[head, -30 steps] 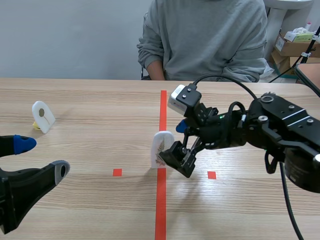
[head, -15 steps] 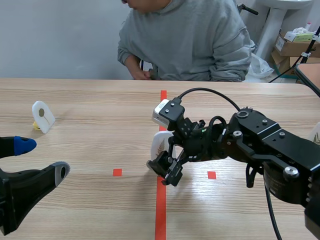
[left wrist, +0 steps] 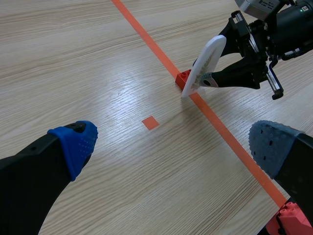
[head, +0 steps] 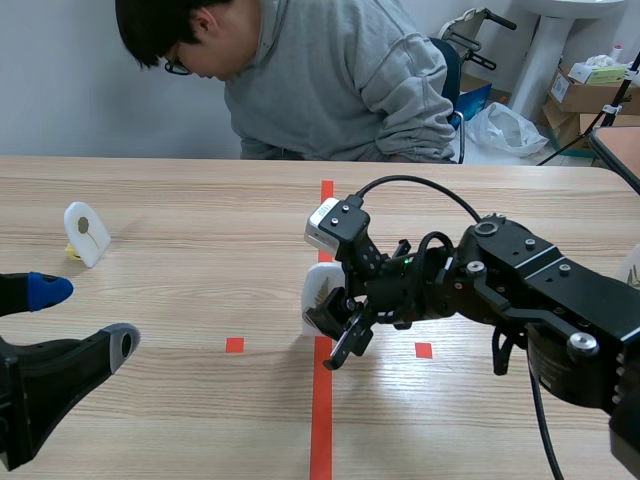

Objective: Do the leaf sorting experiment

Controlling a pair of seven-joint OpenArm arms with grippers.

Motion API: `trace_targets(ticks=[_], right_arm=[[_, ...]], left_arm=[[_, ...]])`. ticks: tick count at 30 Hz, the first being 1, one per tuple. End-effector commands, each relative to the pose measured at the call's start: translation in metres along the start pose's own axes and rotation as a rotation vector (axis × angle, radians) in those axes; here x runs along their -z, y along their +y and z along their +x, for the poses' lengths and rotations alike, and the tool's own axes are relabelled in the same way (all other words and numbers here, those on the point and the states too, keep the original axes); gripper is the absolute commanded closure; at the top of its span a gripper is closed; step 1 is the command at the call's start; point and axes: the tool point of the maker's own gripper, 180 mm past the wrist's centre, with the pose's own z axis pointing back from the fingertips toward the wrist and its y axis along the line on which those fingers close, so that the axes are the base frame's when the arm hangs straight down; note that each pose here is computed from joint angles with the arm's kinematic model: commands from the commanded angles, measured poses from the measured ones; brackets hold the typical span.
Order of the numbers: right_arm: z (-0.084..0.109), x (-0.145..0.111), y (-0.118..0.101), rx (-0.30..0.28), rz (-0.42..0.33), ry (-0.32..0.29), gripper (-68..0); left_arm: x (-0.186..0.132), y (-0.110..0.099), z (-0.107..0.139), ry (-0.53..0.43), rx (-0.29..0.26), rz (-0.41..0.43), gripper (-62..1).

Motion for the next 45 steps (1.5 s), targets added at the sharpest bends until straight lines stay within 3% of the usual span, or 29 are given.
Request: trace_targets(ticks=[1, 9, 14, 19, 35, 39, 45], right_arm=[[0.009, -0.005, -0.008, -0.011, -0.017, -0.028, -21.3], [0.010, -0.005, -0.008, -0.011, -0.017, -0.029, -13.7], [0.010, -0.005, -0.008, -0.011, -0.017, -0.029, -13.6], [0.010, -0.005, -0.008, -0.011, -0.017, -0.030, -6.5], [0.011, -0.009, -0.016, -0.001, -0.039, -0.034, -1.8], [0.004, -0.029, -0.043, 0.074, -0.147, -0.024, -1.5], [-0.027, -0.096, -0.110, 0.281, -0.451, -0.048, -1.5]], left_arm=[[0.000, -0.003, 0.010, -0.035, 0.007, -0.008, -62.3], [0.000, -0.003, 0.011, -0.035, 0.008, -0.008, -62.3], [0.000, -0.003, 0.011, -0.035, 0.008, -0.008, -62.3], [0.000, -0.003, 0.011, -0.035, 0.008, -0.008, -62.3], [0.000, -0.003, 0.011, -0.035, 0.008, -0.008, -62.3], [0.000, -0.003, 0.010, -0.035, 0.007, -0.008, -62.3], [0.000, -0.003, 0.011, -0.037, 0.009, -0.008, -62.3]])
